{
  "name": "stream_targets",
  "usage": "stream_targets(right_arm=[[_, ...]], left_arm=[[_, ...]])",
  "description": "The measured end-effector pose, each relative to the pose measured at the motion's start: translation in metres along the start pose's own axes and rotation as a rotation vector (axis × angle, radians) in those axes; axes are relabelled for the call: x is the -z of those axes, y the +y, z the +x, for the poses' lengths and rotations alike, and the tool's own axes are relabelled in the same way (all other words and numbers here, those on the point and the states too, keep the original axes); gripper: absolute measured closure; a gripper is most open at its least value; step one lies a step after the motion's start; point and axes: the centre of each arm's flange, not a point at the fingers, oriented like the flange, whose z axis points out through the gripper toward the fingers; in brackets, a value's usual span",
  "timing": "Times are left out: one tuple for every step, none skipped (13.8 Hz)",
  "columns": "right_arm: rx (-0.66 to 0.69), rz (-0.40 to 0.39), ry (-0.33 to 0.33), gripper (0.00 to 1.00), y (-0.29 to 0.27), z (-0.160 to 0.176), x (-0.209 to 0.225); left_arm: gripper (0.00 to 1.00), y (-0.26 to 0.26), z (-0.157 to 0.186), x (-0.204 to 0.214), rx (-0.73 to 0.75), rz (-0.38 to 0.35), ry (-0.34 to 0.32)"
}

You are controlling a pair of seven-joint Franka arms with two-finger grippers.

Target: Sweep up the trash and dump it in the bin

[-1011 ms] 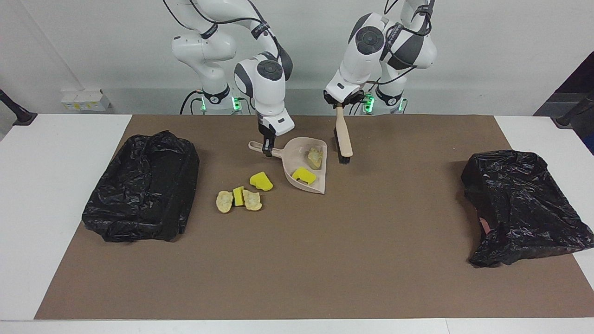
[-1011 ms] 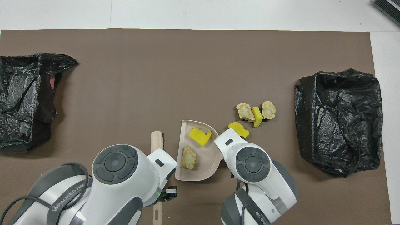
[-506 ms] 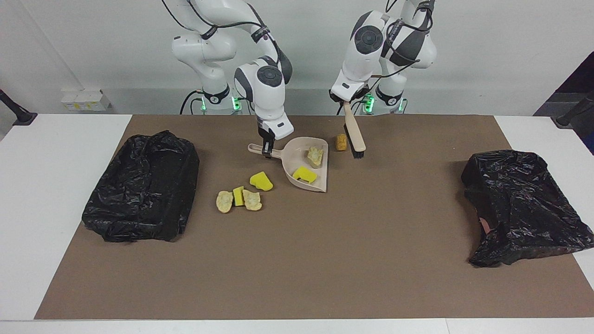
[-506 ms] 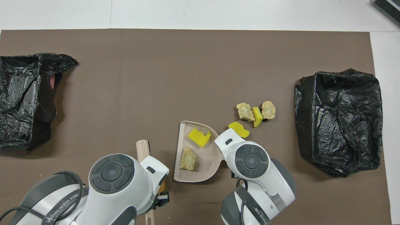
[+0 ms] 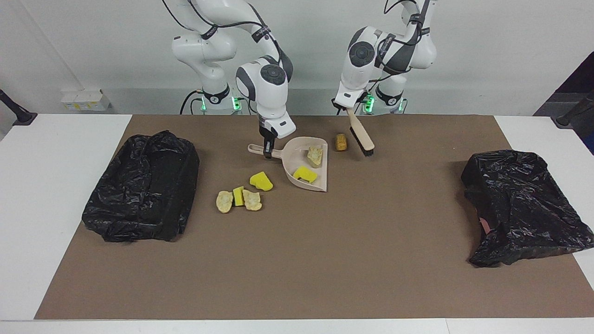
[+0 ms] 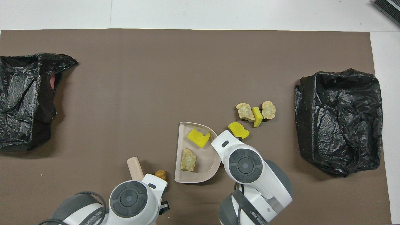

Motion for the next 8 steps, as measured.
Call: stream_targets(right_arm=[[0.009, -0.005, -0.009, 0.68, -0.001, 0.001, 0.000], [0.015, -0.008, -0.014, 0.68, -0.002, 0.002, 0.000], [0.017, -0.009, -0.016, 0.68, -0.002, 0.002, 0.000], [0.018, -0.009, -0.017, 0.68, -0.002, 0.002, 0.000], [0.018, -0.009, -0.017, 0.68, -0.002, 0.002, 0.000], [0.018, -0.009, -0.017, 0.68, -0.002, 0.002, 0.000], [0.018, -0.009, -0.017, 0.68, -0.002, 0.002, 0.000], [0.018, -0.009, -0.017, 0.68, -0.002, 0.002, 0.000]], left_arm=[[0.73, 0.004, -0.005, -0.008, 0.038, -0.011, 0.014], [0.73, 0.008, -0.011, -0.016, 0.068, -0.026, 0.028], [0.73, 0.012, -0.018, -0.025, 0.095, -0.047, 0.035], [0.73, 0.016, -0.023, -0.032, 0.124, -0.073, 0.014], [0.73, 0.019, -0.026, -0.036, 0.147, -0.097, -0.018], [0.73, 0.024, -0.024, -0.039, 0.175, -0.141, -0.049], [0.73, 0.030, -0.020, -0.039, 0.196, -0.186, -0.055], [0.73, 0.036, -0.015, -0.038, 0.211, -0.226, -0.052]])
